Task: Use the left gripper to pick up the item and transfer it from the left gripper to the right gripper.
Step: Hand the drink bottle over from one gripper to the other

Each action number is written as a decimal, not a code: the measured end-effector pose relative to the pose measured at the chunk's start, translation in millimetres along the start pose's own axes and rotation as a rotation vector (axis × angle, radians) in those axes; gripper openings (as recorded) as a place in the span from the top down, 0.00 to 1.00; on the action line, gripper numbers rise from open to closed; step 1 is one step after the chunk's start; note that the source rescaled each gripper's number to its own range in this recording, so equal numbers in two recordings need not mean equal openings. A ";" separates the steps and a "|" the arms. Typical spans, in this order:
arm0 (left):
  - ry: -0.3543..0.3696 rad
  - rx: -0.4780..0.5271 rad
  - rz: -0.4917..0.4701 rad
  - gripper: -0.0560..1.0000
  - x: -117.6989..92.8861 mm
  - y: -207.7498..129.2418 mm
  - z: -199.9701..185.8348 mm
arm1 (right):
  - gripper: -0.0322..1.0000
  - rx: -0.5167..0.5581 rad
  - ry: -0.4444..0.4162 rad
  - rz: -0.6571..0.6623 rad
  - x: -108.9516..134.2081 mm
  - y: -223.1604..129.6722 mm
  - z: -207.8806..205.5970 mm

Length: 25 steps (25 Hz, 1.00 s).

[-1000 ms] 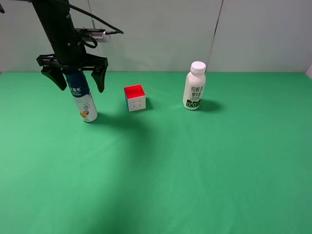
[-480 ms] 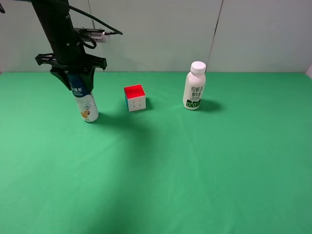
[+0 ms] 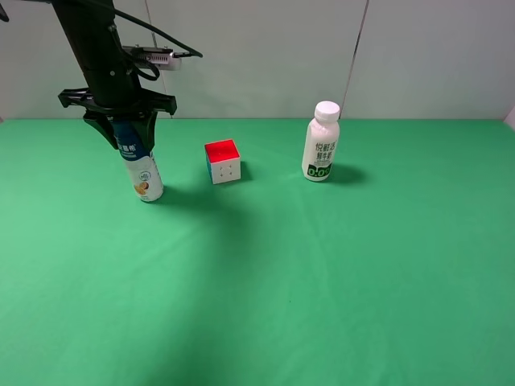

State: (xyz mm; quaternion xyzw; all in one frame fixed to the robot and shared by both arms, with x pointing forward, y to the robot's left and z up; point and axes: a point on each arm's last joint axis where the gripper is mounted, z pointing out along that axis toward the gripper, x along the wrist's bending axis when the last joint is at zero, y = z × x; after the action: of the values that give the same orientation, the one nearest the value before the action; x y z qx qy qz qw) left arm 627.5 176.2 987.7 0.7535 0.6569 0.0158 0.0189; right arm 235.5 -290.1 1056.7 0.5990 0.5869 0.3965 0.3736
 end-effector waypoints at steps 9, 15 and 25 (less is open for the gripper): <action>0.004 0.022 0.000 0.95 -0.6 3.9 -13.0 | 0.00 0.000 0.020 -0.002 0.6 0.0 -0.2; -0.081 -0.077 -0.016 0.95 -8.7 17.0 -46.8 | 0.00 0.000 0.020 -0.002 0.6 0.0 -0.2; -0.175 -0.157 0.087 0.95 -57.3 -1.5 -86.3 | 0.00 0.000 0.020 -0.002 0.6 0.0 -0.2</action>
State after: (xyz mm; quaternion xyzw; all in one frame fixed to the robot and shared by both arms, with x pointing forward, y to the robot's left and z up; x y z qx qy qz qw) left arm 614.0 120.3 1073.9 0.7761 0.6162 0.0021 0.1344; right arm 235.4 -289.5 1056.8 0.5945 0.5912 0.4021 0.3680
